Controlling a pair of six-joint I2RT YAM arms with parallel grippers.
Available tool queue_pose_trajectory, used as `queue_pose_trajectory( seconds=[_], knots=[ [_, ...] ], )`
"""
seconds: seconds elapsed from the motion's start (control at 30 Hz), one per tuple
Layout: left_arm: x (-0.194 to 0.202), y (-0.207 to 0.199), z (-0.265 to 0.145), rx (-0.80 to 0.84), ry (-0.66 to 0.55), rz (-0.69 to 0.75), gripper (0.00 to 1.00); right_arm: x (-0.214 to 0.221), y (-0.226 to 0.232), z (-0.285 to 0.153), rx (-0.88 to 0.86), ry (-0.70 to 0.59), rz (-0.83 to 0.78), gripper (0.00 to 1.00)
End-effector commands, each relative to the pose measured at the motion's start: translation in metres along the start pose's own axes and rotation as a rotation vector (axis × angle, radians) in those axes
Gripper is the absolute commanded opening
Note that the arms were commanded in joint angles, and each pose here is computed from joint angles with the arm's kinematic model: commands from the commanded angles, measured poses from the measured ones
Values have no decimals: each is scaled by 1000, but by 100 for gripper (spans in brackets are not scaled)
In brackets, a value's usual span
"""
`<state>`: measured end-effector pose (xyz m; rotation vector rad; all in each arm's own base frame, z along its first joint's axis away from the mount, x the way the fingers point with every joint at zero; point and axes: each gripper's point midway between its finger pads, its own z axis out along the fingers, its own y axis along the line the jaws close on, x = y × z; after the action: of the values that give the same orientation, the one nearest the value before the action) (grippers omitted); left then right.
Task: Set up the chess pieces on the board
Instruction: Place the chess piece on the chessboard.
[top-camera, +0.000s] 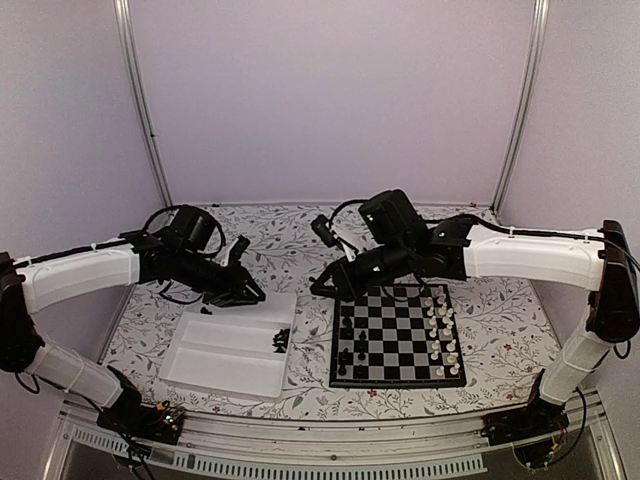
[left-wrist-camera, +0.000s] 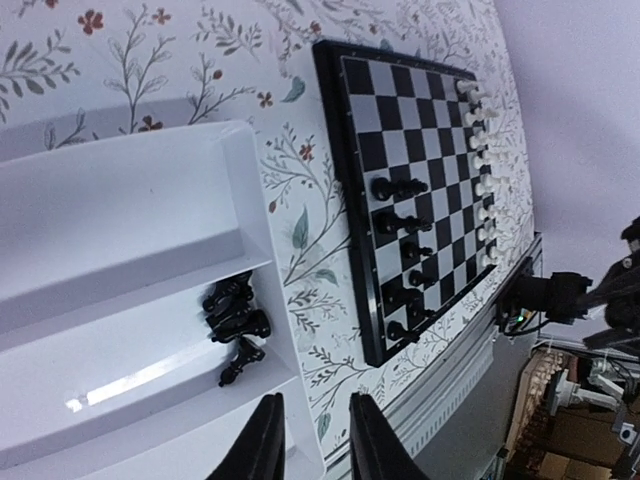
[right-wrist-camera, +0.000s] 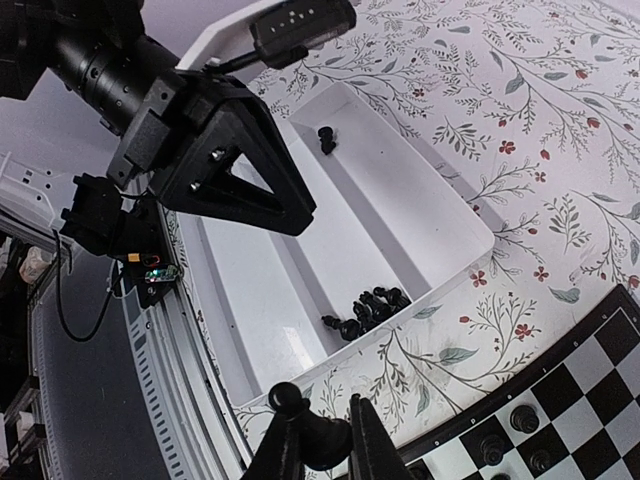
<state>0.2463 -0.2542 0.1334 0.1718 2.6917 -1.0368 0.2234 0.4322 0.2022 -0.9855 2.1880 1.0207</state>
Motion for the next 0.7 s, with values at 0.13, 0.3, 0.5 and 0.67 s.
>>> queue_pose_trajectory(
  seconds=[0.13,0.3,0.5,0.67],
  knots=[
    [-48,-111,-72,332,-289,290,37,-8,6,-16,-1,-46,-15,9],
    [-39,-137,-63,422,-212,323,38,-11,3,-19,19,-56,-14,9],
    [-24,-153,-39,438,-113,348,38,-15,5,-22,17,-68,-19,10],
    [-17,-165,-23,451,-60,365,35,-15,6,-22,13,-69,-21,10]
  ],
)
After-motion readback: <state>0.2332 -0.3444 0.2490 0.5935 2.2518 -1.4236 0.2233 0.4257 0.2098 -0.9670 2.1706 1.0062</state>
